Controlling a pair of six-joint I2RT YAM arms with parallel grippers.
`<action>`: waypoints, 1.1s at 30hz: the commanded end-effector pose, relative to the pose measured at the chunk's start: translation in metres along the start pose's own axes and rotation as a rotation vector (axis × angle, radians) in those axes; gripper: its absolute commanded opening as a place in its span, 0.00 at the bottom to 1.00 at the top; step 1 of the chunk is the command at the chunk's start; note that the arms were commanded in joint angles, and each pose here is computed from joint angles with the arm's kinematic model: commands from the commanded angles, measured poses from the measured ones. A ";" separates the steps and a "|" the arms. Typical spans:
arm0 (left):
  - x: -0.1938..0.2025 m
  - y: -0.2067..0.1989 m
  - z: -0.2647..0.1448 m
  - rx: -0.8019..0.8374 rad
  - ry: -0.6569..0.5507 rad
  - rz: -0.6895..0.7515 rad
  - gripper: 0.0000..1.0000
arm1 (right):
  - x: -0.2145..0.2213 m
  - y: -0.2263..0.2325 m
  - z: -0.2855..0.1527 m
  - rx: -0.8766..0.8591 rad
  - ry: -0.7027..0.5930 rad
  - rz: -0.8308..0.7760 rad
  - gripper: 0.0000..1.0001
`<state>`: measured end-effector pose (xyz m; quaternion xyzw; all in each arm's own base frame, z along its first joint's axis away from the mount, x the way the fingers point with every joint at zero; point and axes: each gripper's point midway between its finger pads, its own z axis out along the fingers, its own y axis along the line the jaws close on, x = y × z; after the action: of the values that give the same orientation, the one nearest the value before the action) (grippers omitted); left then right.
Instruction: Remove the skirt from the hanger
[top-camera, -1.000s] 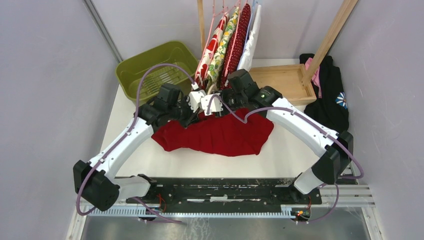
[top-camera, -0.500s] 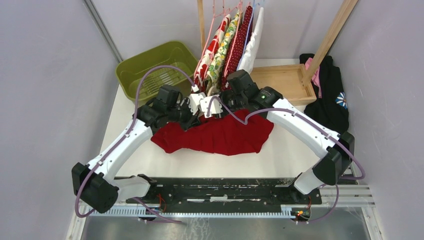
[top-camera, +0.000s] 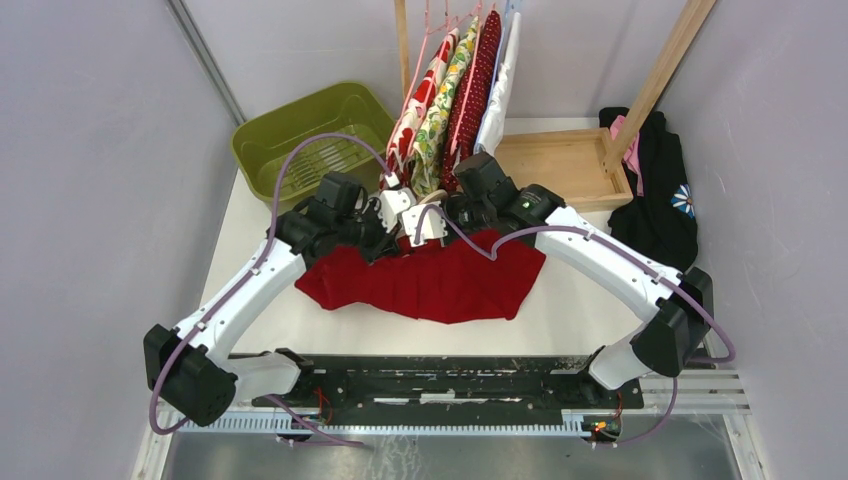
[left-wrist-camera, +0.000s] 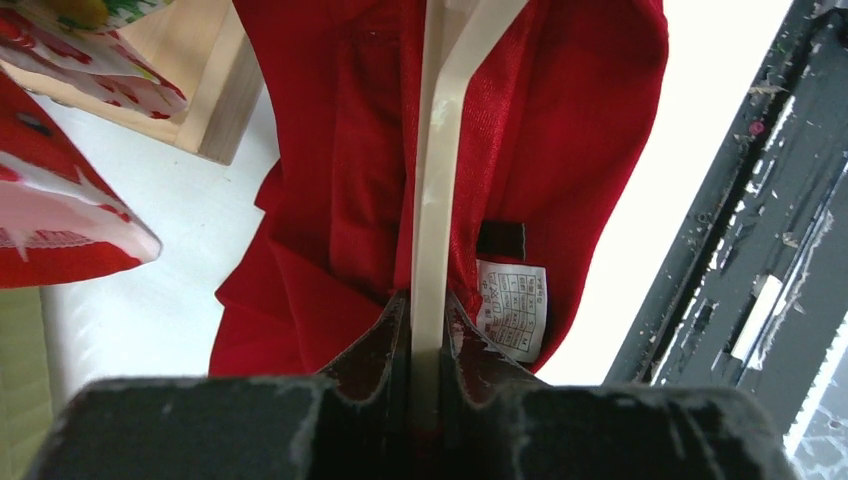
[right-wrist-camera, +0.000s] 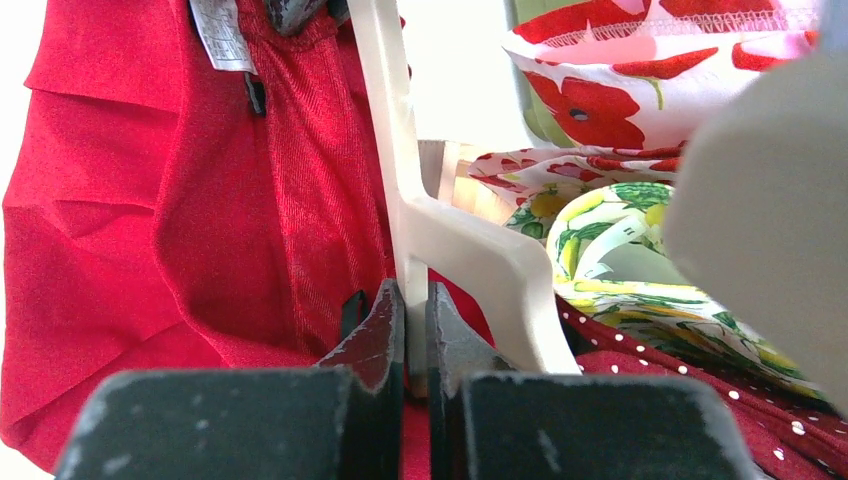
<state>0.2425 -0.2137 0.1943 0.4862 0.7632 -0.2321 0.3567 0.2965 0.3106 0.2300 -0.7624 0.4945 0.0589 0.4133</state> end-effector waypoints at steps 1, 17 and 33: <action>-0.067 0.000 -0.015 -0.046 -0.218 0.168 0.03 | 0.019 -0.010 -0.003 0.064 0.083 0.106 0.01; -0.123 0.037 -0.039 -0.238 -0.344 0.182 0.29 | 0.007 -0.016 -0.009 0.098 0.062 0.347 0.01; -0.153 0.058 -0.109 -0.519 -0.487 0.199 0.60 | 0.011 -0.002 -0.009 0.062 0.071 0.385 0.01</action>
<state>0.2950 -0.2114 0.2974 0.4193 0.7108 -0.1434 0.5462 0.3004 0.3017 0.2355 -0.6622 0.6219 0.0906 0.4081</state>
